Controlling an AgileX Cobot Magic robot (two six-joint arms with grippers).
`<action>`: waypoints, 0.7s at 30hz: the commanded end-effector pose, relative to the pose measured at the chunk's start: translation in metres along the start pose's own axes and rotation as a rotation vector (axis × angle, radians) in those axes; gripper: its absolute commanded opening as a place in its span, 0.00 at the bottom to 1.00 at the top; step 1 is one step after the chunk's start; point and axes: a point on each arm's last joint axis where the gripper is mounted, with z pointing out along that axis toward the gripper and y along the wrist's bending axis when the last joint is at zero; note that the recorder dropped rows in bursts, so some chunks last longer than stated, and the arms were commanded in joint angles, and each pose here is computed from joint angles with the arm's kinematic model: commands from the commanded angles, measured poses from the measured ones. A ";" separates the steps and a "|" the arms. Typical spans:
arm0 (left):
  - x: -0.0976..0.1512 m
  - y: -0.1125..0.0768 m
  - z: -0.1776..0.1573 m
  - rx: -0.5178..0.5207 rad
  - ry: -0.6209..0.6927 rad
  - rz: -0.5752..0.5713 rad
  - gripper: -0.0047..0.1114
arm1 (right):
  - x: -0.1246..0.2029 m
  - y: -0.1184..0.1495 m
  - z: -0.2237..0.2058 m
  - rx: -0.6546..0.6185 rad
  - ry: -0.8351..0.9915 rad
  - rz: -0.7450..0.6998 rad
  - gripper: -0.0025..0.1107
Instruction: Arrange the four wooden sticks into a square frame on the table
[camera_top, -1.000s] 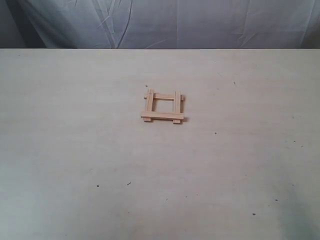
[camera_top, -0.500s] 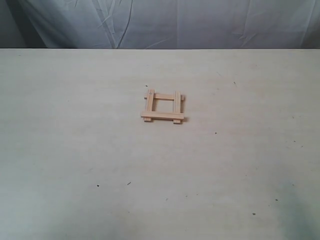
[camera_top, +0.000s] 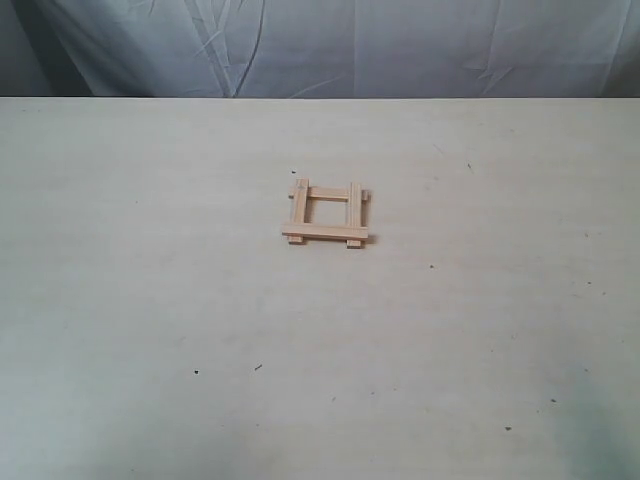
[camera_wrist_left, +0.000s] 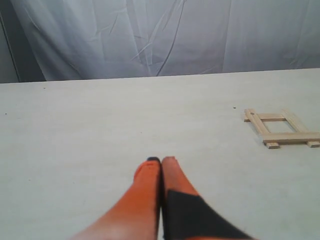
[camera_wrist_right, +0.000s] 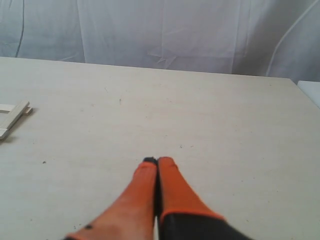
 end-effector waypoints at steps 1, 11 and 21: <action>0.001 0.000 0.000 0.000 -0.008 -0.017 0.04 | 0.000 -0.001 0.000 0.010 -0.009 -0.010 0.01; 0.001 0.000 0.000 0.000 -0.008 -0.017 0.04 | 0.000 -0.001 0.000 0.010 -0.009 -0.010 0.01; 0.001 0.001 0.000 -0.007 -0.009 0.009 0.04 | 0.000 -0.001 0.000 0.010 -0.009 -0.010 0.01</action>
